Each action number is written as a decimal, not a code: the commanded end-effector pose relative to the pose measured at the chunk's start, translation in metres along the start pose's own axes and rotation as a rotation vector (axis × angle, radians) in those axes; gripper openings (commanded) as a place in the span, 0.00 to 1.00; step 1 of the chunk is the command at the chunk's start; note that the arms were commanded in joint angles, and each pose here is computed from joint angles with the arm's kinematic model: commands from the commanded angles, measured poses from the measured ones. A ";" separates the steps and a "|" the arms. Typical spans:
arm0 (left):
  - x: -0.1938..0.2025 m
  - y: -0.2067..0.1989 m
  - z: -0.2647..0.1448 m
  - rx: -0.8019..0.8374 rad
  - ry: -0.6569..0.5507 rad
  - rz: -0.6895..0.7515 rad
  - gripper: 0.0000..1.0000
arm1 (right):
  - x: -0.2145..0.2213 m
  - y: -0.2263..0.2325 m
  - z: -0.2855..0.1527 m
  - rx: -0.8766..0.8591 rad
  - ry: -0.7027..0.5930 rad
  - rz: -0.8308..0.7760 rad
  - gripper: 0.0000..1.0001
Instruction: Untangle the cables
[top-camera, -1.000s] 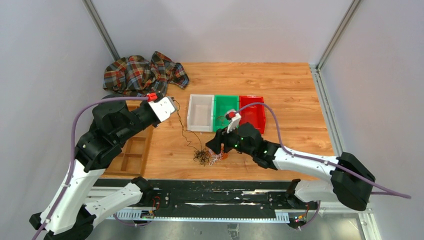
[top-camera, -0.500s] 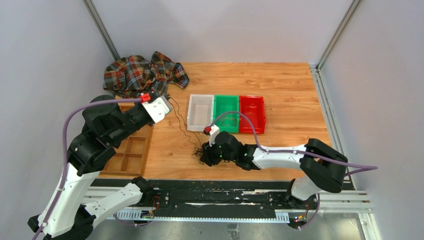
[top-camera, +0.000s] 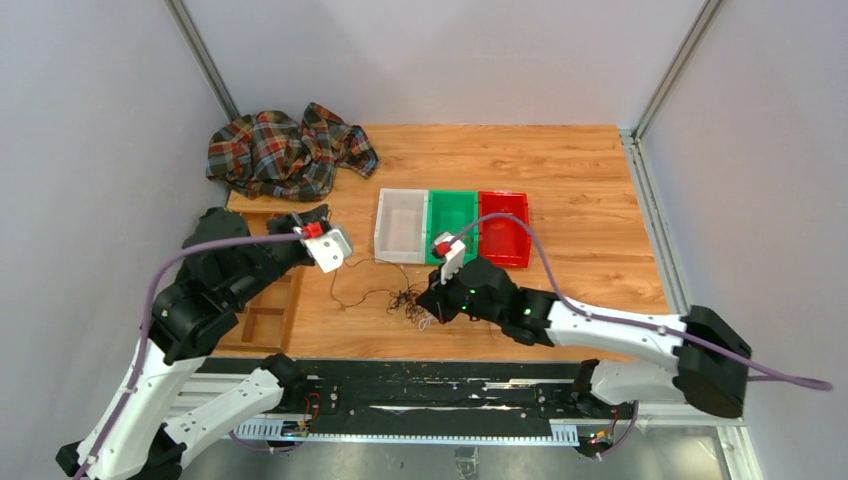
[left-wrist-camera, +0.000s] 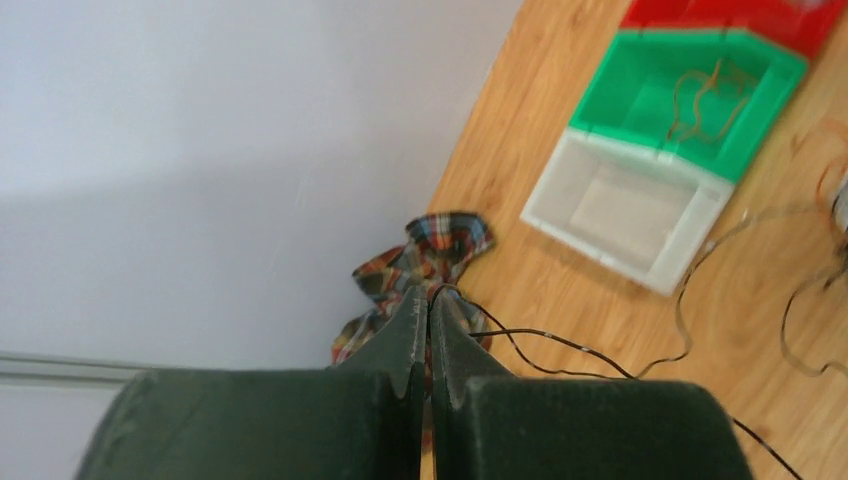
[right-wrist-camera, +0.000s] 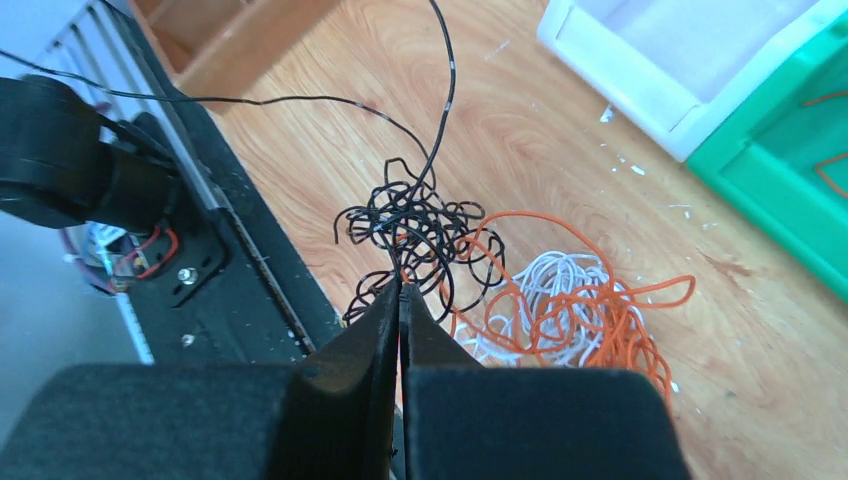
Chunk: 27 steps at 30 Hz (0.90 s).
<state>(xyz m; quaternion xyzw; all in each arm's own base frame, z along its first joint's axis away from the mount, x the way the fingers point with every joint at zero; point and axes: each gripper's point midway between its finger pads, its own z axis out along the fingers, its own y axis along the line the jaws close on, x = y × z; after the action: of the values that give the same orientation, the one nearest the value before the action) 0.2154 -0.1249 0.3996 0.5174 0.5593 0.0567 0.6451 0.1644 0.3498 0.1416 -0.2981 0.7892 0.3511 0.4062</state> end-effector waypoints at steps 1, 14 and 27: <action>0.050 -0.017 0.002 0.022 0.150 0.247 0.00 | -0.003 -0.014 -0.033 0.043 -0.024 0.012 0.01; 0.200 -0.114 -0.018 0.230 0.528 0.620 0.01 | -0.085 -0.066 -0.125 0.106 -0.327 0.138 0.00; 0.259 -0.163 -0.039 0.327 0.644 0.682 0.01 | -0.127 -0.122 -0.186 0.299 -0.471 0.194 0.01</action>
<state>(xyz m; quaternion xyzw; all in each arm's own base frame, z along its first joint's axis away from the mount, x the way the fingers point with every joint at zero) 0.1960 -0.0154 0.1169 0.7287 0.5270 0.3134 0.3050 0.2408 0.1623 0.2606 -0.0718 0.7650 0.3084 0.5607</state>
